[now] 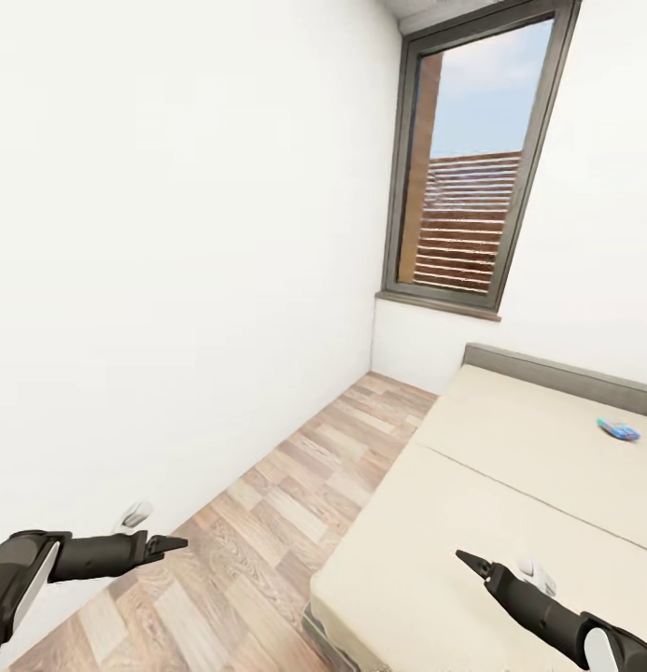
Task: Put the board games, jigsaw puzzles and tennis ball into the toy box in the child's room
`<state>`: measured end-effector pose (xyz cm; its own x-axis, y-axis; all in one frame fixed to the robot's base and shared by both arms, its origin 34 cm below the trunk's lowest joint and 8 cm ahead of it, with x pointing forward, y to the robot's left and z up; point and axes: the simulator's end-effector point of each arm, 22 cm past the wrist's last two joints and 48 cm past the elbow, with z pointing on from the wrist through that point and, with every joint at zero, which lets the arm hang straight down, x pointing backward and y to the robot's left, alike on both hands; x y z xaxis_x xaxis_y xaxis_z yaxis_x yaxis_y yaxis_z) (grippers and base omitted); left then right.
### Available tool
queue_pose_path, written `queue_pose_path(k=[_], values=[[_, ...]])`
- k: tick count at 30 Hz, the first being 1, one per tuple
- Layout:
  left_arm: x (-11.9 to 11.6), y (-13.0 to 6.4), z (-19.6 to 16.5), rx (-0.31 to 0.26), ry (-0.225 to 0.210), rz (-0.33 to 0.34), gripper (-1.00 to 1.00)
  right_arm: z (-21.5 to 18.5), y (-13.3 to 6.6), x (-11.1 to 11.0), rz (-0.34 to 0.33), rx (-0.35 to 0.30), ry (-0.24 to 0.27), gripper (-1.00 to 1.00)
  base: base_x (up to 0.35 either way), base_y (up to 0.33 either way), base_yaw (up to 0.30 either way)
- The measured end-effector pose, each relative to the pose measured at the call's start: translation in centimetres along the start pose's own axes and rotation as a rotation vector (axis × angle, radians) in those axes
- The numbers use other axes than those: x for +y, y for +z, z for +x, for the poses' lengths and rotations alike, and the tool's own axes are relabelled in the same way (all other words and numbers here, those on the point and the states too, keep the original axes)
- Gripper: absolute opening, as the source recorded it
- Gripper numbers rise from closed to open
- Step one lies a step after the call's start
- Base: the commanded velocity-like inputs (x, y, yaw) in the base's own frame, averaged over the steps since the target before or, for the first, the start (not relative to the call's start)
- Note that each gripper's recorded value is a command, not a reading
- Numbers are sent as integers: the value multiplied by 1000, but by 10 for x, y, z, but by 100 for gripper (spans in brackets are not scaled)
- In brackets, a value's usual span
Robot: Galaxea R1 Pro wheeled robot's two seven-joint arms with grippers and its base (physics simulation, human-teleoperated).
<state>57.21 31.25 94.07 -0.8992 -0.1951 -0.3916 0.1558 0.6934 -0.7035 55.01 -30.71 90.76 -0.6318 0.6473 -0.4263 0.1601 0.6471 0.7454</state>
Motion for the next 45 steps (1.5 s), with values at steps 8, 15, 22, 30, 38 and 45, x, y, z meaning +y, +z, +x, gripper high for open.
queue_pose_path(k=[8, 15, 22, 30, 38, 45], values=[[0, 3, 2, 7, -1, -2, 100, 1, 0, -1, 1, 1, 2, 100, 0, 0, -281], [0, 3, 2, 9, 0, -4, 100, 4, 1, -4, 4, 7, 11, 100, 0, 0, -281], [-1, 4, 3, 11, 0, -4, 100, 4, 1, -4, 5, 9, 13, 100, 0, 0, -280], [0, 4, 3, 11, 0, -4, 100, 4, 2, -5, 5, 9, 13, 100, -73, -71, -280], [0, 4, 3, 11, 0, -5, 100, 4, 1, -5, 7, 8, 14, 100, -183, -178, -281], [-1, 4, 3, 12, 1, -4, 100, 3, 1, -6, 9, 5, 16, 100, -54, -54, -281]])
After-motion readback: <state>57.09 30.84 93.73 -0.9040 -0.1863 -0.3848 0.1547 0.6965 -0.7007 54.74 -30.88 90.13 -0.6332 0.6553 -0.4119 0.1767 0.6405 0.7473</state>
